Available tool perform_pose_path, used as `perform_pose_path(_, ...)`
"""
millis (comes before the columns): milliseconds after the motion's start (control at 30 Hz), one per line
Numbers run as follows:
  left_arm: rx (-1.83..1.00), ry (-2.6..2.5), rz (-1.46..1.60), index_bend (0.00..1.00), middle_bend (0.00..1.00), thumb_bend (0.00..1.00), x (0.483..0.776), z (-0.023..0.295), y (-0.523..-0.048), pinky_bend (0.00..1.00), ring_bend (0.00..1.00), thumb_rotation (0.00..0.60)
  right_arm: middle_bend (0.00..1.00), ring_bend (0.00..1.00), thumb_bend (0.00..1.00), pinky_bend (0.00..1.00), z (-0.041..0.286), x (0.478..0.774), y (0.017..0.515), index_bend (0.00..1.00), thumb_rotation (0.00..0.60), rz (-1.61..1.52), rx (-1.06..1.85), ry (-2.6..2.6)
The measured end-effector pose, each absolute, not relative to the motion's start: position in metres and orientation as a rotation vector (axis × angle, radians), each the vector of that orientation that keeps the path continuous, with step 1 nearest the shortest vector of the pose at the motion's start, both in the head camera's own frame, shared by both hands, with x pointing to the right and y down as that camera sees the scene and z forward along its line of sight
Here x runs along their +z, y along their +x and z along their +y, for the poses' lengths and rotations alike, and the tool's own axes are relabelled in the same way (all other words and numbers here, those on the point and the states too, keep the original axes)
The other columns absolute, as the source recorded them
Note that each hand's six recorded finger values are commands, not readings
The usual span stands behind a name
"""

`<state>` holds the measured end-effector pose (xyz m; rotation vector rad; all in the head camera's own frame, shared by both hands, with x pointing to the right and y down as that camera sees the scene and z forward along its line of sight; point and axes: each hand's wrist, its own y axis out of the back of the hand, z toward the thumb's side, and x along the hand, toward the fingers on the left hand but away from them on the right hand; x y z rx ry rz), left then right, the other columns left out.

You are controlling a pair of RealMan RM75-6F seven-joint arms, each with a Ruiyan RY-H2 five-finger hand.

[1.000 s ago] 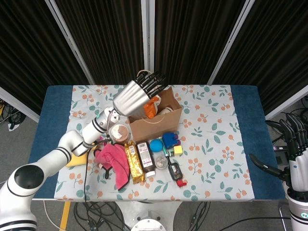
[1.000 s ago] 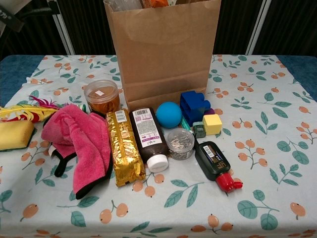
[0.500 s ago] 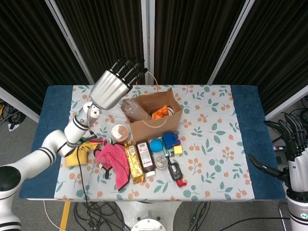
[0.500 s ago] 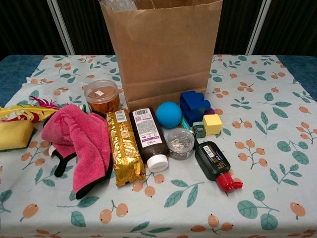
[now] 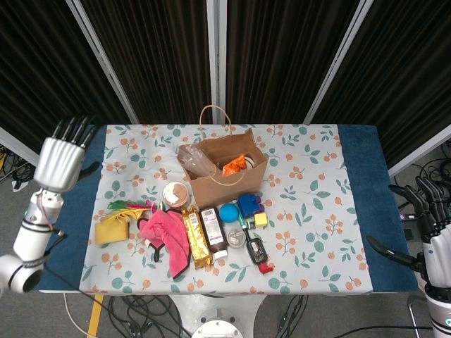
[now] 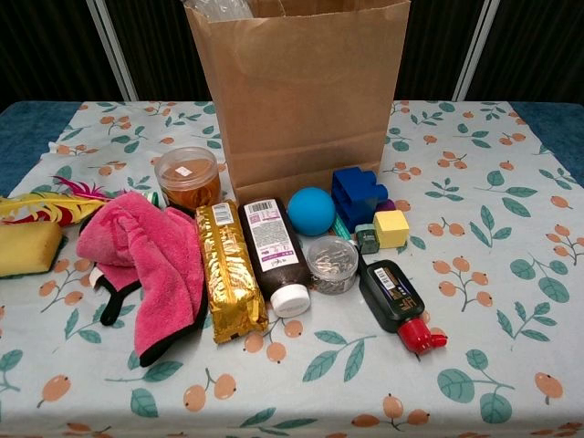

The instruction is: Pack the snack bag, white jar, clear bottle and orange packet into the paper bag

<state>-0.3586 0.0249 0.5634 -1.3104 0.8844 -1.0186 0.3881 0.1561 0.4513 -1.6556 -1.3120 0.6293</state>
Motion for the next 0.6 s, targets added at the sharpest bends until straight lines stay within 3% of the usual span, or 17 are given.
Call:
perform_pose_path(267, -1.356, -1.471, 0.883, 0.22, 0.23, 0.1, 0.585, 0.138, -0.423, 0.21, 0.15, 0.6, 0.14, 0.0, 0.04, 0.0, 0.17, 0.477, 0.409, 0.07, 0.6, -1.072, 0.91, -1.484)
perform_pose_path(467, -1.435, -1.508, 0.886, 0.22, 0.23, 0.1, 0.583, 0.189, -0.44, 0.21, 0.16, 0.6, 0.14, 0.0, 0.04, 0.0, 0.187, 0.499, 0.445, 0.07, 0.6, -0.962, 1.152, -1.358)
perform_pose_path(600, -1.456, -1.528, 0.885, 0.22, 0.23, 0.09, 0.581, 0.204, -0.449, 0.21, 0.16, 0.6, 0.14, 0.0, 0.04, 0.0, 0.195, 0.508, 0.46, 0.07, 0.6, -0.94, 1.254, -1.33)
